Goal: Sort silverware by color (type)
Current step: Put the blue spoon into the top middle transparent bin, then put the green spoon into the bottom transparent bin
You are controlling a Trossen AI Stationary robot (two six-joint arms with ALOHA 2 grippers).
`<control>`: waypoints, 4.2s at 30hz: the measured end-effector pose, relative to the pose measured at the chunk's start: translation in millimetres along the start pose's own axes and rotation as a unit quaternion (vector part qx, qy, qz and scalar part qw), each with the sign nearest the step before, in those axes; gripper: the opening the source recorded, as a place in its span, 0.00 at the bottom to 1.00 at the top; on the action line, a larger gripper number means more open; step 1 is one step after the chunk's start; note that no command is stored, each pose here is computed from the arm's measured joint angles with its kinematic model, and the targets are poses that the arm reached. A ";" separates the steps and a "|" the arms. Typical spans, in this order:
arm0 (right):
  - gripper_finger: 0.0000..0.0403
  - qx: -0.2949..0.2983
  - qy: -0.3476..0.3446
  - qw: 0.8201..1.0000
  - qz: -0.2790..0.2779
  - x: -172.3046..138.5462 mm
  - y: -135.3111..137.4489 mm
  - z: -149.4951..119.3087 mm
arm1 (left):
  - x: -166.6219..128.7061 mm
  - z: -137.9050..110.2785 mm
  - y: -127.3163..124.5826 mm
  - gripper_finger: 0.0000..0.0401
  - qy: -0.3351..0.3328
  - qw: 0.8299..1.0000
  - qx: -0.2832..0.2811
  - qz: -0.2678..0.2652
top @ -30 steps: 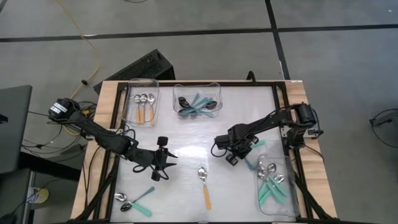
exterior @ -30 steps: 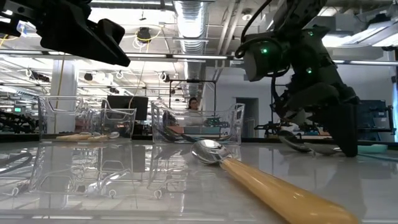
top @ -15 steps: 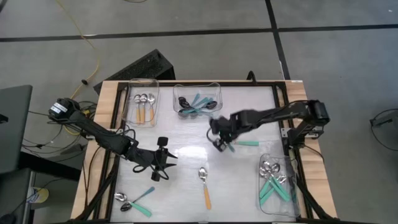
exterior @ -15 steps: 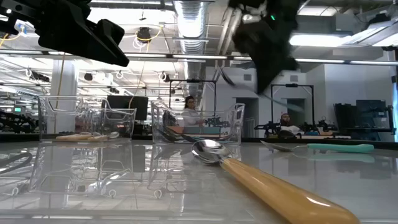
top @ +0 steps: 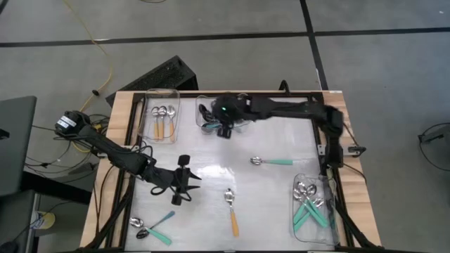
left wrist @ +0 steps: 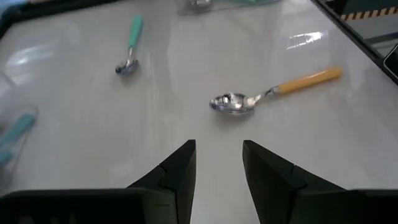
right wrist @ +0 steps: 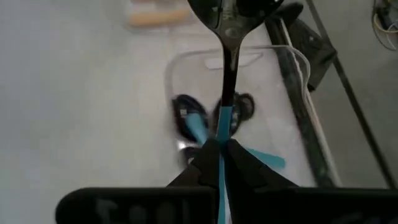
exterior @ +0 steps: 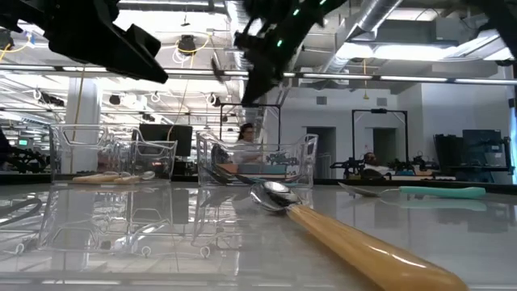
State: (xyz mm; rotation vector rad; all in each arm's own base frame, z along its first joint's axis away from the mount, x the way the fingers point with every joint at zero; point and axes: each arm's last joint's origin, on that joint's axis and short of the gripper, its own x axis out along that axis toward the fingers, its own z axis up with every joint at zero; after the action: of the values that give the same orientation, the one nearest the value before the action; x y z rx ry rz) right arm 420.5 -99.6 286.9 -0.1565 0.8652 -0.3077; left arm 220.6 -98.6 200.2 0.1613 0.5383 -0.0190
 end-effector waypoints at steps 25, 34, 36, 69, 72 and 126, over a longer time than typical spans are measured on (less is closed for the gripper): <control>0.15 -0.070 0.224 0.970 -0.059 61.7 -25.5 -26.6 | -0.3 -6.7 -1.5 0.29 0.037 0.998 -0.032 -0.033; 0.34 -0.067 0.240 0.967 -0.058 60.4 -23.7 -29.4 | -0.3 -6.5 -1.6 0.29 0.036 0.998 -0.036 -0.034; 0.39 -0.067 0.240 0.967 -0.062 57.2 -24.5 -26.5 | -0.3 -6.6 -1.6 0.29 0.036 0.998 -0.041 -0.034; 0.48 0.061 0.191 0.977 0.068 -108.6 217.3 -95.1 | -29.0 -11.8 -46.0 0.29 0.122 0.977 -0.114 -0.129; 0.48 0.031 0.232 0.971 0.043 -102.9 209.2 -111.4 | -25.1 -9.4 -40.4 0.29 0.109 0.983 -0.082 -0.119; 0.13 0.365 0.177 0.904 0.134 -174.4 95.4 -115.6 | -10.9 -5.1 -14.8 0.29 0.106 0.988 -0.079 -0.078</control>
State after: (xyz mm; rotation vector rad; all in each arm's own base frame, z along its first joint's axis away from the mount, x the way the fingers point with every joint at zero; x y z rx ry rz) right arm 245.0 46.5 314.3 0.7340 1.0621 -0.3879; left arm 207.7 -112.6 199.4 -0.0347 0.7620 -0.1114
